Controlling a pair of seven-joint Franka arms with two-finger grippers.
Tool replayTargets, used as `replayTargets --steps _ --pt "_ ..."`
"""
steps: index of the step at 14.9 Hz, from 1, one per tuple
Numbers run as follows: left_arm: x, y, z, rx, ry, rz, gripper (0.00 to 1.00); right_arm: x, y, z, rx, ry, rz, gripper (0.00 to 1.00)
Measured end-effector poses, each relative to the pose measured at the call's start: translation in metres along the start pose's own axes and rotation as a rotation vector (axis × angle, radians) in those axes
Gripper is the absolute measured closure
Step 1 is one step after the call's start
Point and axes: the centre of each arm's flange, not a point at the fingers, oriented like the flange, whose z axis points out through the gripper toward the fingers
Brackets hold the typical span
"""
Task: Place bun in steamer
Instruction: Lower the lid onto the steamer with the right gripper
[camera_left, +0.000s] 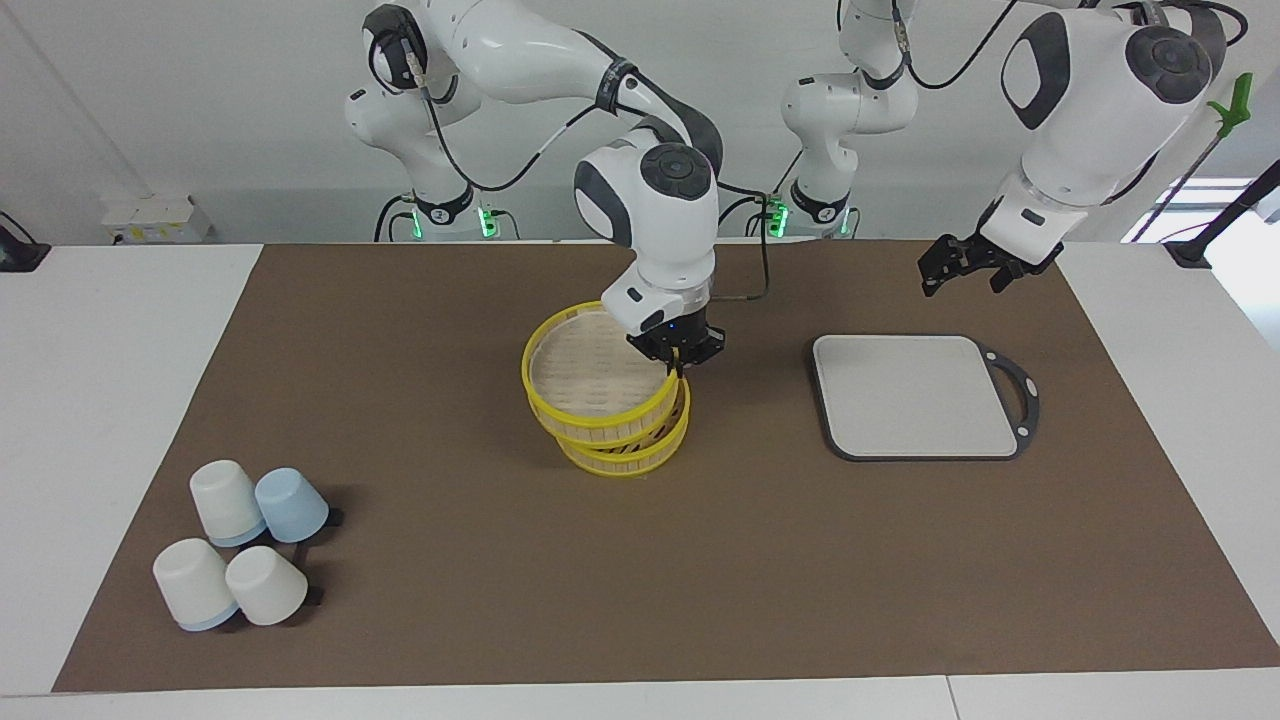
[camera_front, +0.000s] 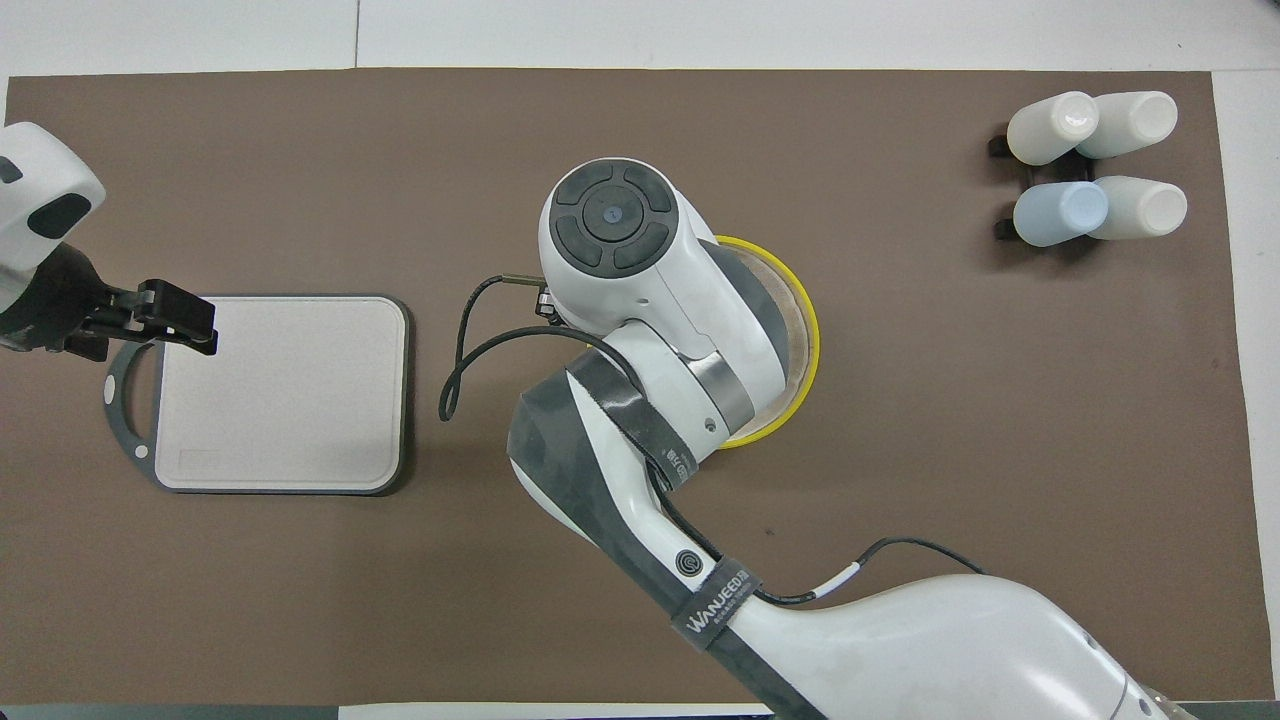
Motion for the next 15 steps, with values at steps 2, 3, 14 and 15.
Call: replayTargets --steps 2,3,14,15 --pt "-0.007 -0.002 0.001 0.001 -0.003 0.008 0.00 0.002 -0.002 0.001 0.018 0.016 0.000 0.91" --pt "-0.008 -0.003 0.001 0.001 0.000 0.017 0.00 0.002 -0.004 0.006 0.019 0.015 -0.002 0.91" --pt "-0.001 -0.005 0.009 0.000 0.040 0.062 0.00 -0.007 -0.015 0.042 -0.001 -0.003 -0.021 0.91" --pt "-0.001 -0.005 0.009 0.000 0.042 0.062 0.00 -0.008 -0.015 0.045 0.004 0.001 -0.022 0.91"
